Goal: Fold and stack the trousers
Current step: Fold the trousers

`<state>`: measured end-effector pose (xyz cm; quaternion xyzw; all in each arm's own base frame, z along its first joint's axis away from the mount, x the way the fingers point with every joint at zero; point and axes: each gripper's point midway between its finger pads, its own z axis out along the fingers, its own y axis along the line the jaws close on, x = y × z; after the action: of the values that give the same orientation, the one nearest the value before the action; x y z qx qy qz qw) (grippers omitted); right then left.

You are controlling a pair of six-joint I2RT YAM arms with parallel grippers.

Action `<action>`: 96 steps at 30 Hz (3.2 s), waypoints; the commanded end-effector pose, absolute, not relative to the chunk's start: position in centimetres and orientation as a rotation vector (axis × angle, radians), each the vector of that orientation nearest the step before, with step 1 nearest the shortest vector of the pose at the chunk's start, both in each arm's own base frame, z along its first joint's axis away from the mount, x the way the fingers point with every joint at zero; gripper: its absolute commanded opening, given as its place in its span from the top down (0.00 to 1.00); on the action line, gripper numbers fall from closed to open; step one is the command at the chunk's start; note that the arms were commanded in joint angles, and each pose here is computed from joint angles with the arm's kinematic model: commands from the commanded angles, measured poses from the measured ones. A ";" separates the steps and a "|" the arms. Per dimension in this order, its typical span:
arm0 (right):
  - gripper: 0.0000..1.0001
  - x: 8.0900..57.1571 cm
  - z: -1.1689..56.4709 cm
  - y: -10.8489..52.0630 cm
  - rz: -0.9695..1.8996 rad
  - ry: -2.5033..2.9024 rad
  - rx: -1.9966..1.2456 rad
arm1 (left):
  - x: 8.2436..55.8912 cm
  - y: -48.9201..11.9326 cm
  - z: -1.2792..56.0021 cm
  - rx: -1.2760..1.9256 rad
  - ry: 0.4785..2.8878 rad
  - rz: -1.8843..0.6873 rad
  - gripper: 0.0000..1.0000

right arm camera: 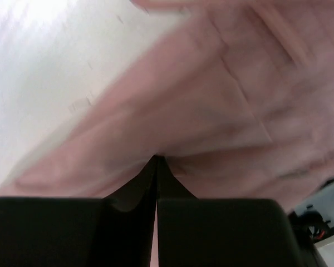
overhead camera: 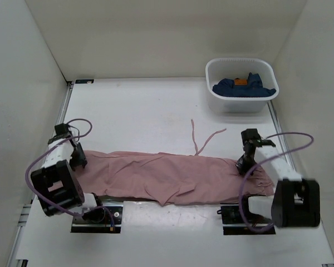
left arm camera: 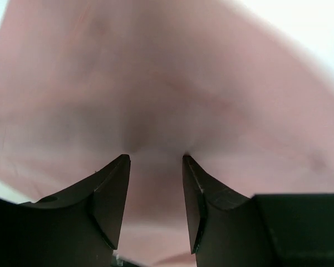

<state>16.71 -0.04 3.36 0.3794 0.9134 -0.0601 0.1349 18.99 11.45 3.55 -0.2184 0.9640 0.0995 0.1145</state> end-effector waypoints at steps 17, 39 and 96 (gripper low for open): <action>0.33 36.2 6.8 0.1 -0.088 2.637 0.746 | 30.3 10.8 1.8 -0.369 2.807 0.352 0.46; 0.10 32.3 0.7 -9.5 0.046 2.422 1.290 | 27.9 10.1 1.3 -0.336 2.838 0.400 0.41; 0.30 20.5 22.7 40.1 0.246 2.160 -0.584 | 35.2 4.7 5.3 -0.070 2.804 0.359 0.35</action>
<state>19.24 42.12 17.74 -0.2828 0.8697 0.0449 0.4020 34.88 4.61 2.86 -0.0144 0.9839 0.1320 0.1200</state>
